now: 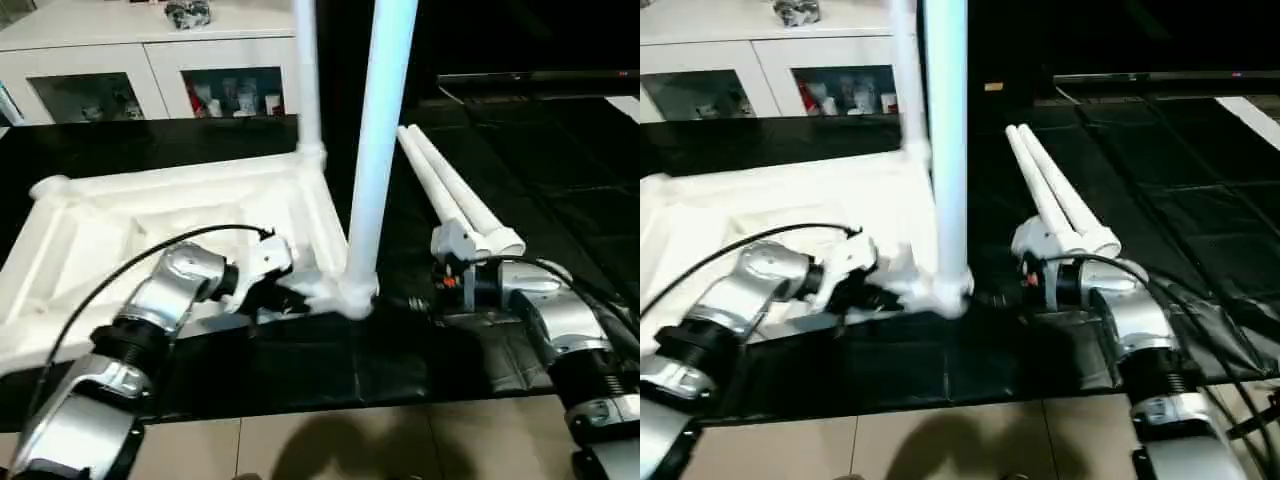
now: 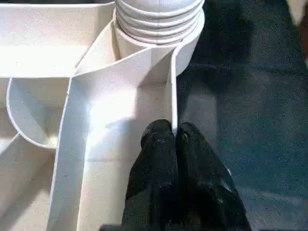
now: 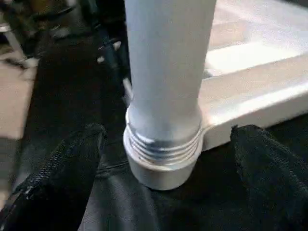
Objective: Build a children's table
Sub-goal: Rotate leg to tighten
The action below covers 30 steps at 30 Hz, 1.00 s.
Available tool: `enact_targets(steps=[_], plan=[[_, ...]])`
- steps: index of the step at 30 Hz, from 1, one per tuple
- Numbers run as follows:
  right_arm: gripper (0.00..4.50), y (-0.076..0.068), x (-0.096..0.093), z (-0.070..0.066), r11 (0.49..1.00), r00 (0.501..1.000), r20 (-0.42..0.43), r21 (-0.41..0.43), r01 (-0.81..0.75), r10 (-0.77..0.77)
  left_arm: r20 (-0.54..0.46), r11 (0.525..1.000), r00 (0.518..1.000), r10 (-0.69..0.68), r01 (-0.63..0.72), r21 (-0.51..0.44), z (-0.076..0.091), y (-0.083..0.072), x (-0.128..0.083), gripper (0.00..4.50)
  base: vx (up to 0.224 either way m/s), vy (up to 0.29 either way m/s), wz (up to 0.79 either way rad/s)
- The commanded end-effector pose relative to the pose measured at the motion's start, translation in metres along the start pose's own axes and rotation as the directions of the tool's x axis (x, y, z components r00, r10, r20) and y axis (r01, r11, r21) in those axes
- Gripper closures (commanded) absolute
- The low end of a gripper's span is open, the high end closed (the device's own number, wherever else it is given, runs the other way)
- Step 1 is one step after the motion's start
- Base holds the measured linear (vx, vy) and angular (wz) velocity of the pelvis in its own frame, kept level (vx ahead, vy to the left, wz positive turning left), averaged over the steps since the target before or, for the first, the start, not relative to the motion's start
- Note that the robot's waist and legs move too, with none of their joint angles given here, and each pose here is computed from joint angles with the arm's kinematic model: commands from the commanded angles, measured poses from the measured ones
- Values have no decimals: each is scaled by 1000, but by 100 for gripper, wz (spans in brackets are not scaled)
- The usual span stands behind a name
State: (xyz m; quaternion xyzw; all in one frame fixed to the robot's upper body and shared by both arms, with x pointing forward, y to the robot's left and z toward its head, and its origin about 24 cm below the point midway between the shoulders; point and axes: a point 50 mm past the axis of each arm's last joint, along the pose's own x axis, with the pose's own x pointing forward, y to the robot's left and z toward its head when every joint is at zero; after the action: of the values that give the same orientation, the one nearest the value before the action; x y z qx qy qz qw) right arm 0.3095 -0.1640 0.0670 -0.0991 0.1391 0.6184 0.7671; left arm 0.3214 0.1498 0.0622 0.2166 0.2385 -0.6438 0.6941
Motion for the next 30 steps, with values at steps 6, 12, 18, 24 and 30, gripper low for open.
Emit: enact_targets(steps=[6, 12, 18, 24, 30], plan=[[8, 2, 16, 6, 992, 993, -44, -61, -109, 107, -47, 980, 984, -172, 176, 90, 6, -13, 7, 450, 0, 0, 0], [42, 6, 21, 7, 985, 985, -49, -46, -168, 166, -53, 971, 977, -207, 211, 111, 6, -17, 11, 450, 0, 0, 0], [94, 6, 21, 7, 985, 985, -49, -46, -168, 166, -53, 971, 977, -207, 211, 111, 6, -17, 11, 450, 0, 0, 0], [148, 6, 21, 7, 985, 985, -49, -46, -168, 166, -53, 971, 977, -207, 211, 111, 6, -17, 11, 450, 0, 0, 0], [183, 6, 21, 7, 985, 985, -49, -46, -168, 166, -53, 971, 977, -207, 211, 111, 6, -17, 11, 450, 0, 0, 0]])
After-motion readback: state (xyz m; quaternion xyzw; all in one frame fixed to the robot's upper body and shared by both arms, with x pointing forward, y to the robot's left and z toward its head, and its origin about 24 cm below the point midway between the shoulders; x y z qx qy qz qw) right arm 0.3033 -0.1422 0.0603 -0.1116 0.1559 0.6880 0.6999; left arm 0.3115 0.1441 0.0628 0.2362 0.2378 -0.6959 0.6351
